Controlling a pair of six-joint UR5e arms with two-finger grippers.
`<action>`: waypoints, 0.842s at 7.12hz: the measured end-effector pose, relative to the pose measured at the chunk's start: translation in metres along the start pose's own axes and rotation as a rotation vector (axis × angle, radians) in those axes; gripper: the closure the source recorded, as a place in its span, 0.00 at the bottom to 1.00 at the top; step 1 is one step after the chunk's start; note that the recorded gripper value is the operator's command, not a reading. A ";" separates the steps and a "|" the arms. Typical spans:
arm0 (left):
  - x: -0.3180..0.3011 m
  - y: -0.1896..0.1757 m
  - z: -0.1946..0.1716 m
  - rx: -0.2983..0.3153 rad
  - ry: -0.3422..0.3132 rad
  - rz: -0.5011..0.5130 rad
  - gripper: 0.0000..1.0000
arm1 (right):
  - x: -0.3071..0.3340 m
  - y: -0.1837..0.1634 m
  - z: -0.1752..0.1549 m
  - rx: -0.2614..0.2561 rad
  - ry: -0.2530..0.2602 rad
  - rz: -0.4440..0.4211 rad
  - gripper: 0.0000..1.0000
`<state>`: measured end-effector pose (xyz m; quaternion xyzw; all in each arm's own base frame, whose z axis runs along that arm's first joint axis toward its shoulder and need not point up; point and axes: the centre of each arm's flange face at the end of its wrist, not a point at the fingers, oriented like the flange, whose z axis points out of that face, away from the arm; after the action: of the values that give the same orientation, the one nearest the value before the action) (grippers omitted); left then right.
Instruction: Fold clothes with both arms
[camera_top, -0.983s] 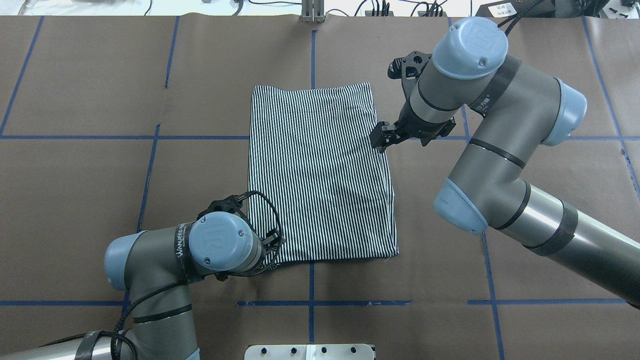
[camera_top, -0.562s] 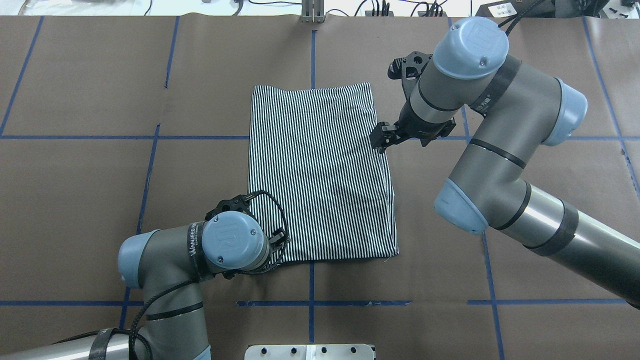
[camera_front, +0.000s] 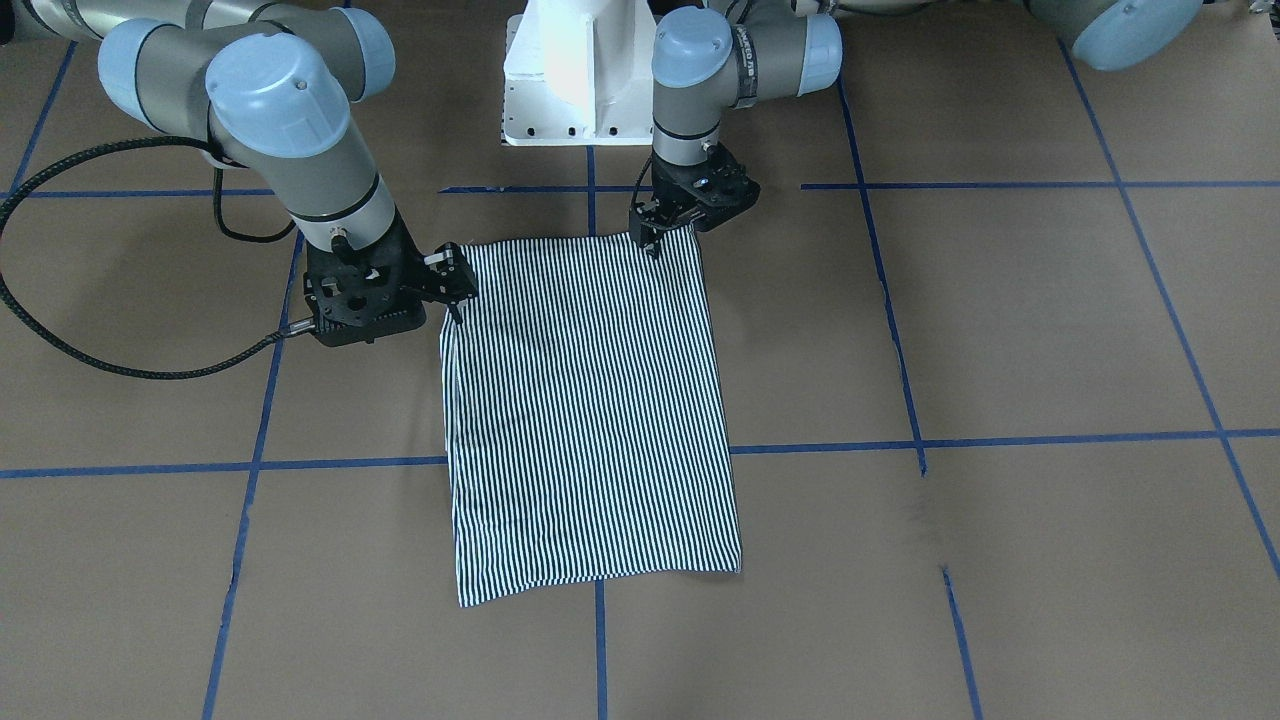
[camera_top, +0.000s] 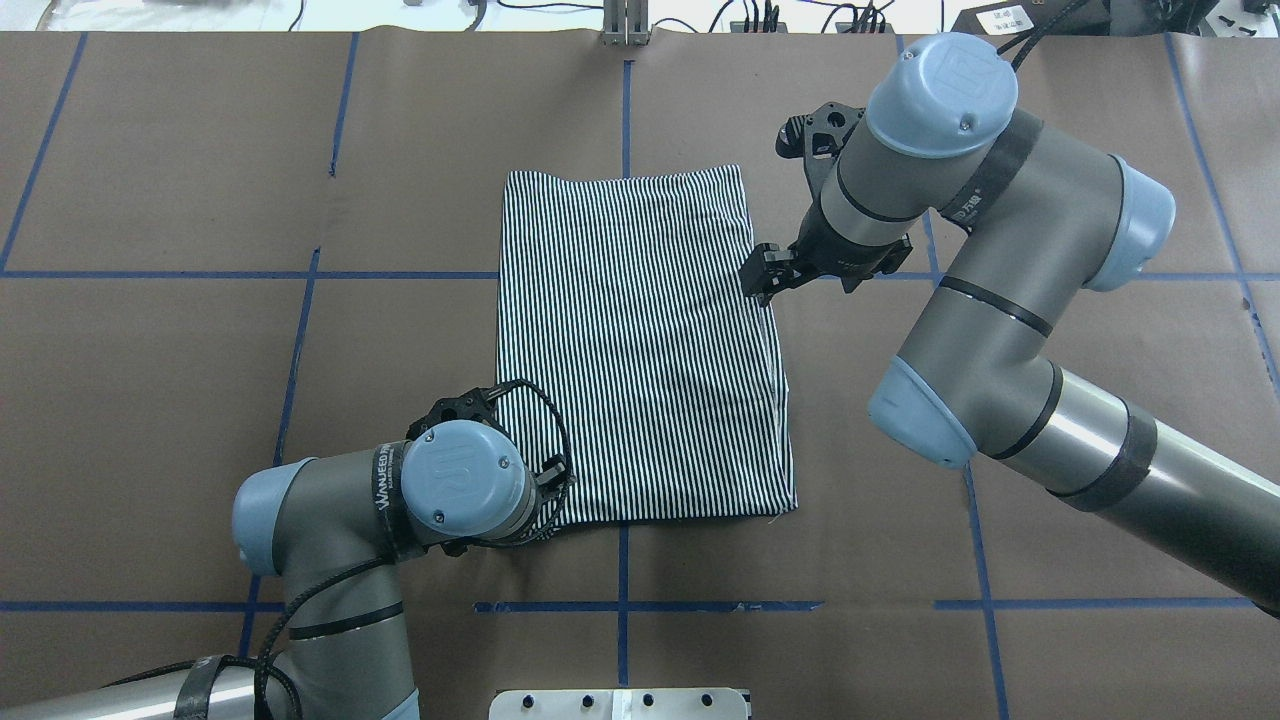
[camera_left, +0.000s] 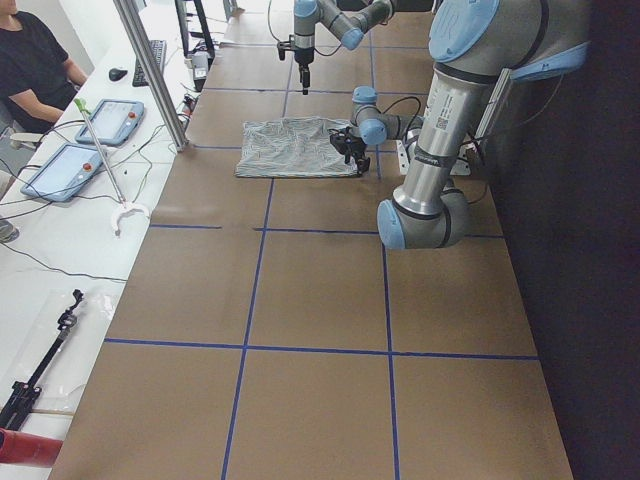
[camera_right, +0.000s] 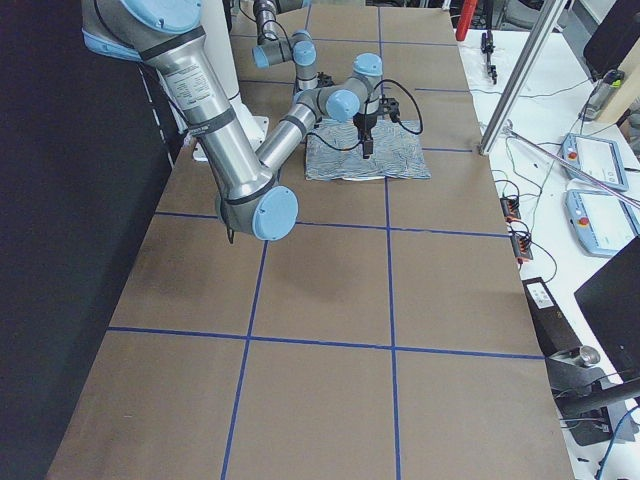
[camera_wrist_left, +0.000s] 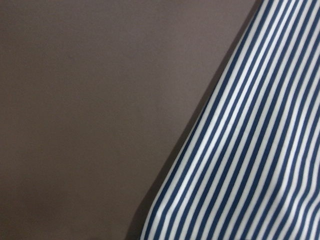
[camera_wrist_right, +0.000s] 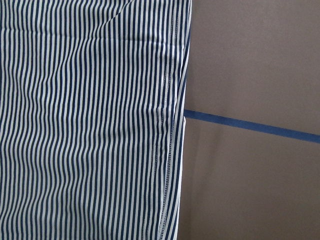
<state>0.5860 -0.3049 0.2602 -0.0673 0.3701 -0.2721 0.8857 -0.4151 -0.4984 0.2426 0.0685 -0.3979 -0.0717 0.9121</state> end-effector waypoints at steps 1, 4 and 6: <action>0.000 0.000 0.000 0.000 -0.001 0.001 0.15 | 0.000 0.000 -0.001 0.001 -0.001 0.000 0.00; -0.001 0.002 0.001 -0.002 -0.005 0.003 0.88 | 0.000 0.001 -0.002 0.002 -0.002 0.001 0.00; -0.001 0.003 0.000 -0.004 -0.004 0.011 1.00 | 0.000 0.001 -0.002 0.002 -0.002 0.000 0.00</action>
<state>0.5868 -0.3017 0.2603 -0.0676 0.3693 -0.2664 0.8877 -0.4133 -0.4973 0.2416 0.0693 -0.3987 -0.0715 0.9116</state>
